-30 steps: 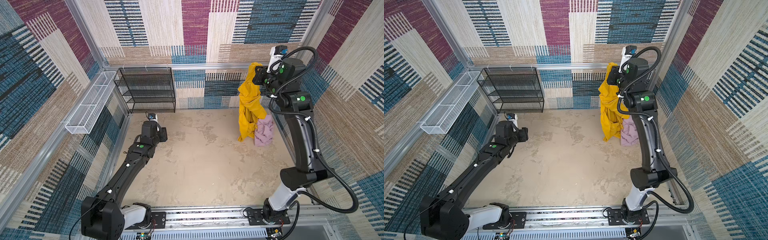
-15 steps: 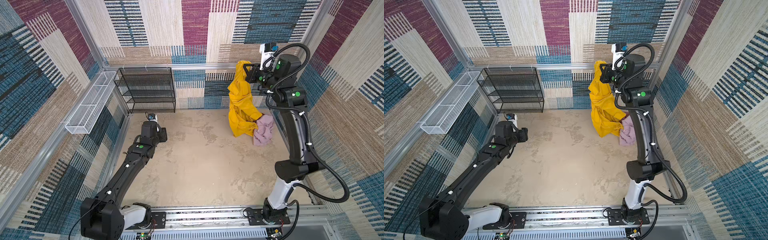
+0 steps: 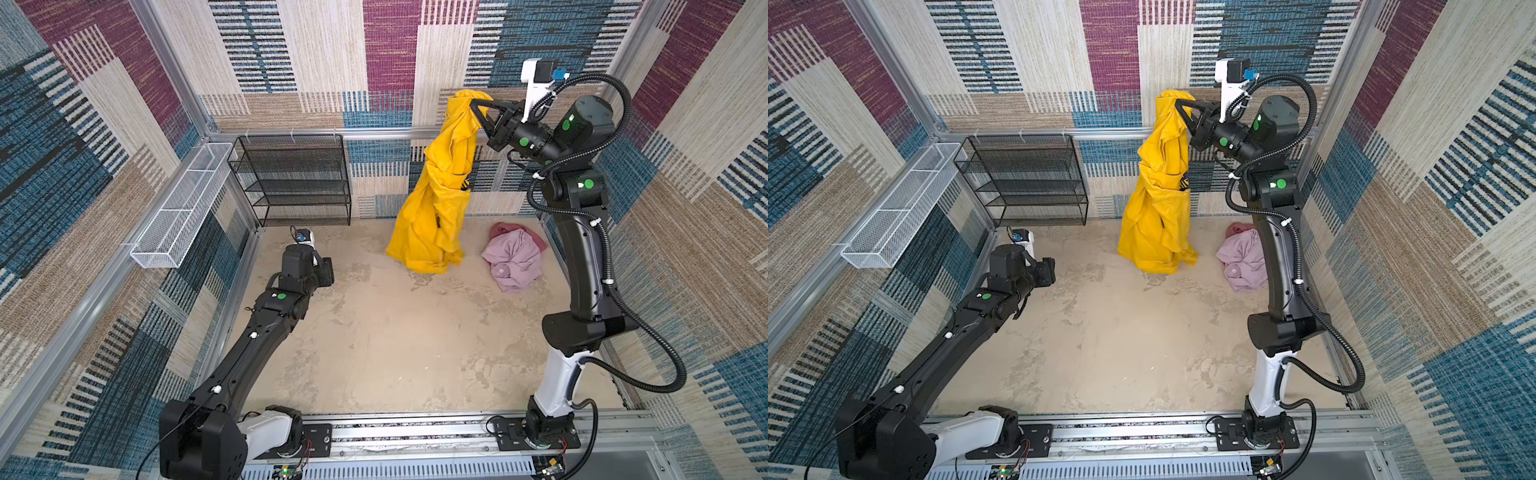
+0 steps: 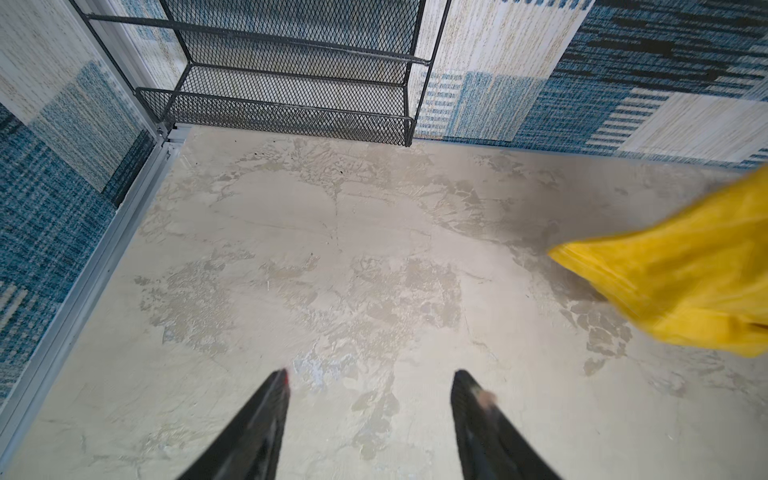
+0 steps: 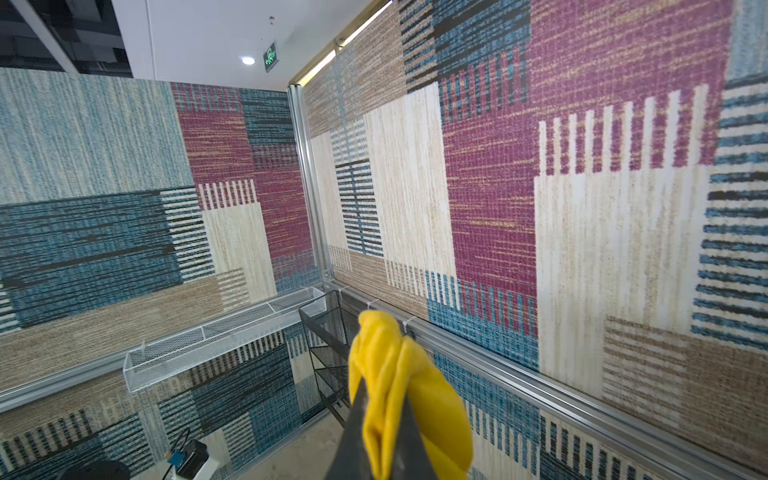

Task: Pick out a specific cloth from the pile
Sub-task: 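Carry the yellow T-shirt toward the left arm and lower it onto the table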

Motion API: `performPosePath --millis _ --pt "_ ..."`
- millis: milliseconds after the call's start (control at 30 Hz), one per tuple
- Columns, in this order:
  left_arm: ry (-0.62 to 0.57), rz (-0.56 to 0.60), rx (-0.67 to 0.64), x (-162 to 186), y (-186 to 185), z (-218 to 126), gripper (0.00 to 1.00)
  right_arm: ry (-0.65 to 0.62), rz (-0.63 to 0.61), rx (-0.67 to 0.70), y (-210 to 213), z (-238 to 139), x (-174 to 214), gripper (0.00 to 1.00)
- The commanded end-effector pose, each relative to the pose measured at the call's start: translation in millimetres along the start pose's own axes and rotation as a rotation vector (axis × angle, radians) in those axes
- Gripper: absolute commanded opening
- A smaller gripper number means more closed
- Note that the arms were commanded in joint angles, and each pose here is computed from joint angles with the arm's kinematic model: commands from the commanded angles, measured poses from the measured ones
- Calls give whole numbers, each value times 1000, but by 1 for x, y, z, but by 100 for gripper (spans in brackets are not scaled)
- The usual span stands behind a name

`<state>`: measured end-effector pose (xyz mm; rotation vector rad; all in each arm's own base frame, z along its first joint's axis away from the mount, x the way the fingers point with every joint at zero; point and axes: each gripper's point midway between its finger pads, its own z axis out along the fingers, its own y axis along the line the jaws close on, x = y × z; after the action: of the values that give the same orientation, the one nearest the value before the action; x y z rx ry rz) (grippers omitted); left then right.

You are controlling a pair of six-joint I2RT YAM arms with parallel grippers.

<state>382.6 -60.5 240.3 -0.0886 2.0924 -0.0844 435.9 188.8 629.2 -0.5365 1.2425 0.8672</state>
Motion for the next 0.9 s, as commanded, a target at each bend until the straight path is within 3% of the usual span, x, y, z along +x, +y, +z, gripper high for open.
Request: performPosePath --millis 0,233,867 --pt "-16 -23 -1 -6 1 -7 65 -43 31 -150 24 2 -12 0" --pt "-32 -78 27 -26 -2 -38 65 3 128 -331 51 21 12 0" --pt "-26 -92 -71 -51 29 -146 65 100 239 -570 144 103 116 0"
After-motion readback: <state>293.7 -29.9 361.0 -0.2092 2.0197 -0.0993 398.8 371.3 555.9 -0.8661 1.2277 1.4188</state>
